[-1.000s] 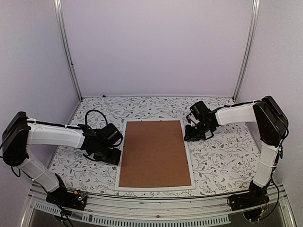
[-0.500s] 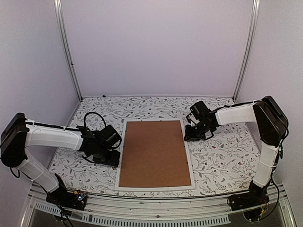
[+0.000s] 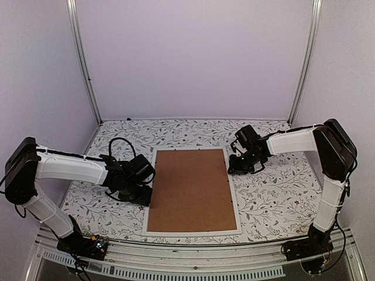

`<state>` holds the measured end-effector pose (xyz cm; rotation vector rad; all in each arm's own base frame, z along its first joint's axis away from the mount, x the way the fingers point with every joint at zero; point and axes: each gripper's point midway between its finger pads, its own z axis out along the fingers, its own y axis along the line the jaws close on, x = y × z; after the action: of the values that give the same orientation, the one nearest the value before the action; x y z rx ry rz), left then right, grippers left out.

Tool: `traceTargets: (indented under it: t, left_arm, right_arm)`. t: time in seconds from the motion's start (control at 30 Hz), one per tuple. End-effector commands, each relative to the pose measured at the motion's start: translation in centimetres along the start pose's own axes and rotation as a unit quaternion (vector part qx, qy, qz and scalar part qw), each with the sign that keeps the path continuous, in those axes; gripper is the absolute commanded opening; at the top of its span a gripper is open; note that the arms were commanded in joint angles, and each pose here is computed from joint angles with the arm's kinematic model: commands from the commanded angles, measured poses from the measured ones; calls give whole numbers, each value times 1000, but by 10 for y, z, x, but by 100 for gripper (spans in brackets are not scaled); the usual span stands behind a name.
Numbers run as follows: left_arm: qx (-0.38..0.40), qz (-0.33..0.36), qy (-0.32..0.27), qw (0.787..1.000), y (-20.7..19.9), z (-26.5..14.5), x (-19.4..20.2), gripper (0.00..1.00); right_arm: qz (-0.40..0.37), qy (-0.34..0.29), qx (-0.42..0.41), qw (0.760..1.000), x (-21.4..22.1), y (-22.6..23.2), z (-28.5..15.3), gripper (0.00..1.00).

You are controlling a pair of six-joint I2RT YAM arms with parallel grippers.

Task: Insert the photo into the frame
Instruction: Press the fastener onto the backboard.

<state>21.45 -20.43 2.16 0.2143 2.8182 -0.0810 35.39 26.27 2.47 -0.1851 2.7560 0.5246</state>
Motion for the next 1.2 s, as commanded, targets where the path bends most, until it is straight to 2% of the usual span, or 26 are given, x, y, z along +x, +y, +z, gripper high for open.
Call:
traceTargets:
  t: [0.0,0.37,0.73,0.97,1.17]
  left_arm:
    - [-4,20,18,1000,-10,17,11,66]
    - [-16,50,41,998,-28,31,28,66]
    - [15,38,-48,998,-39,-14,-24,68]
    - [49,2,-68,997,-21,-23,-51,70]
    - [100,-27,-66,992,-12,-16,-64,72]
  right_arm:
    - [4,58,19,998,38,-13,21,14]
    - [5,58,18,998,38,-12,21,14]
    - [2,58,20,998,37,-13,19,15]
    - [-8,57,32,998,26,-19,13,16]
    - [-26,47,40,998,10,-21,2,26]
